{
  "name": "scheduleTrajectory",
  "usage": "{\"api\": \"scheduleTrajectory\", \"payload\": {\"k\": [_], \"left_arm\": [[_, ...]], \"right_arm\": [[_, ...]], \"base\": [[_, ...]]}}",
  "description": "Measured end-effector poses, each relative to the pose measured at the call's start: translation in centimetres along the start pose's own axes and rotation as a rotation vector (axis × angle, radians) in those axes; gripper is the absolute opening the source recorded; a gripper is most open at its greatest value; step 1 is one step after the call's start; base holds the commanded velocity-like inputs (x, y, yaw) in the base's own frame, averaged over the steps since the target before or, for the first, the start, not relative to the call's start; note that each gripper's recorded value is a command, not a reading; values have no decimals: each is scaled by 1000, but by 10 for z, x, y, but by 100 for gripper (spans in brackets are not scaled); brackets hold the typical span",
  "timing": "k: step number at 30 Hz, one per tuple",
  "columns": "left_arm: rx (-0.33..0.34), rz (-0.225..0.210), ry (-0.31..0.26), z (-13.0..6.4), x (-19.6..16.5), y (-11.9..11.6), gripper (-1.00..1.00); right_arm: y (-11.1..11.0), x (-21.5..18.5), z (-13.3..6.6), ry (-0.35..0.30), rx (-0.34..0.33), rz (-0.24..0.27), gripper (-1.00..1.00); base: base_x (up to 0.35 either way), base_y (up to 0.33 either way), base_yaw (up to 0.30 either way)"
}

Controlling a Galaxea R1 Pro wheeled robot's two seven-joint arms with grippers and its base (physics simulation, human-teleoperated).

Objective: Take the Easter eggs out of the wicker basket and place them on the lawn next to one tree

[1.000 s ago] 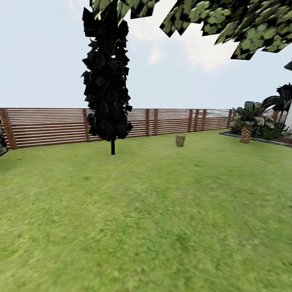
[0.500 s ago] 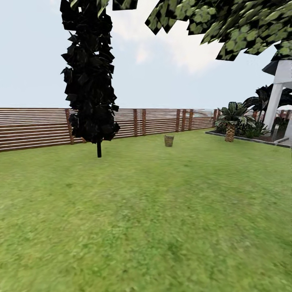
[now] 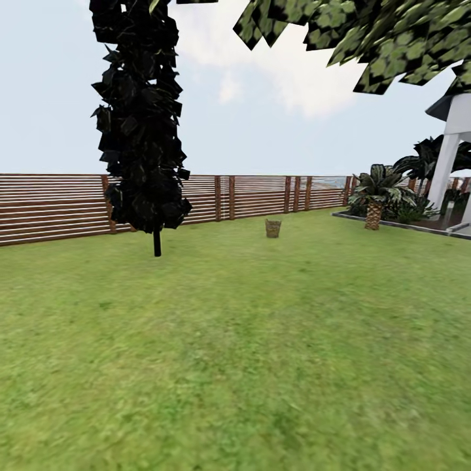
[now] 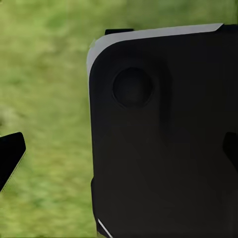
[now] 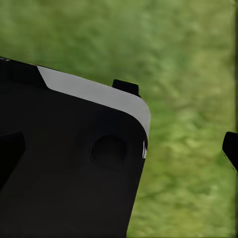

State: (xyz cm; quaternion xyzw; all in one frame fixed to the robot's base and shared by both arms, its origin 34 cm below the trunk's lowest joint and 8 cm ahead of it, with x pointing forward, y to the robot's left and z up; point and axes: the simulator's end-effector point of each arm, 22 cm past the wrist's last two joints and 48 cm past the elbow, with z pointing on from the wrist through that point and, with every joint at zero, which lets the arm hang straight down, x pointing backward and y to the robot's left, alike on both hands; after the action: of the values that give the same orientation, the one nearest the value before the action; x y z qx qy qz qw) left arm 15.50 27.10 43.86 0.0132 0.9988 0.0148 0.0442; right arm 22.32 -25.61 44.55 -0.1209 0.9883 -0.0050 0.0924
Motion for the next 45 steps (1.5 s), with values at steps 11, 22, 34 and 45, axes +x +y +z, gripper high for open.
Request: {"api": "scheduleTrajectory", "payload": {"k": [11, 22, 34, 45], "left_arm": [[0, 0, 0, 0, 0, 0, 100], [1, 0, 0, 0, 0, -1, 100], [2, 1, 0, 0, 0, -1, 100], [2, 1, 0, 0, 0, -1, 100]], "right_arm": [[0, -1, 0, -2, 0, -2, 100], [0, 0, 0, -2, 1, 0, 100], [0, 0, 0, -1, 0, 1, 100], [0, -1, 0, -1, 0, 1, 100]], "base": [[334, 0, -13], [334, 0, -211], [334, 0, -7], [334, 0, 0]]}}
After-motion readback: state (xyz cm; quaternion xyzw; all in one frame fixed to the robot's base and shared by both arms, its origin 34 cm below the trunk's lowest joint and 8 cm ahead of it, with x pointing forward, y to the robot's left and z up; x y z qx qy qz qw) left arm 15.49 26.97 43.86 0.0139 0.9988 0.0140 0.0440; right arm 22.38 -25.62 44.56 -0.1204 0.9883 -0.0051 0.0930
